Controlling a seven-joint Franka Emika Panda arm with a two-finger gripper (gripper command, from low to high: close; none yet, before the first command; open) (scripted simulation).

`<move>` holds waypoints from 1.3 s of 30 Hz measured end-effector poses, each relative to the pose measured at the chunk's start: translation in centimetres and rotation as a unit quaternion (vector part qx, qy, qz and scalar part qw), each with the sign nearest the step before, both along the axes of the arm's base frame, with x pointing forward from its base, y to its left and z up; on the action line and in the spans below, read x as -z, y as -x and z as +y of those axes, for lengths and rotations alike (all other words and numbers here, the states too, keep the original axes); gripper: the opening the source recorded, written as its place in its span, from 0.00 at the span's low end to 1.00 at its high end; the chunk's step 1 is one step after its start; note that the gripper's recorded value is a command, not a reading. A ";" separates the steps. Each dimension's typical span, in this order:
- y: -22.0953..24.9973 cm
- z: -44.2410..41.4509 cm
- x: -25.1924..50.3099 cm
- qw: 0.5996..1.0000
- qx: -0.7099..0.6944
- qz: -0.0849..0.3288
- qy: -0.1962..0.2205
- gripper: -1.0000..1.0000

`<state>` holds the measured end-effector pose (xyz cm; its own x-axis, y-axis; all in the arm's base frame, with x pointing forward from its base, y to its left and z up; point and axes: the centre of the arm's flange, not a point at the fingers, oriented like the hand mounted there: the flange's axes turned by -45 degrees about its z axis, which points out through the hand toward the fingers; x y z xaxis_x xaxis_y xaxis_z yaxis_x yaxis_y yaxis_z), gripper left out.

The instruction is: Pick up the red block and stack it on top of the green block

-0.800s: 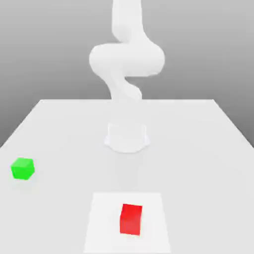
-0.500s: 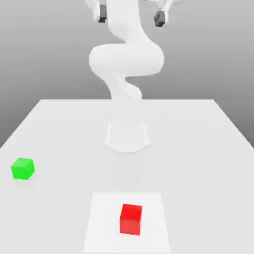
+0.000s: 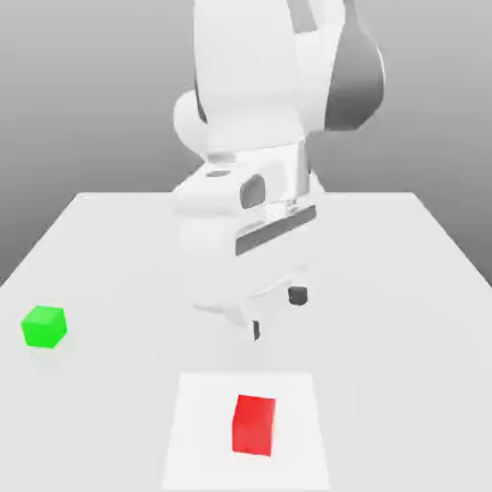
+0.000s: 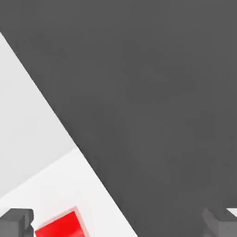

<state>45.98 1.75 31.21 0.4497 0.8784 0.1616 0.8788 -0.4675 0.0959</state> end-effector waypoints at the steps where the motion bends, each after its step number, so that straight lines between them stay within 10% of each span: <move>1: 0.3 0.1 1.4 1.000 -0.021 0.009 0.008 0.50; 14: 3.3 -0.7 16.1 0.982 -0.161 0.070 0.063 0.50; 15: 3.4 -0.7 16.7 0.983 -0.161 0.071 0.062 0.00; 28: 3.3 -0.6 11.1 0.982 -0.161 0.071 0.062 0.00; 39: 10.3 -23.0 7.2 0.979 -0.178 0.069 0.075 0.00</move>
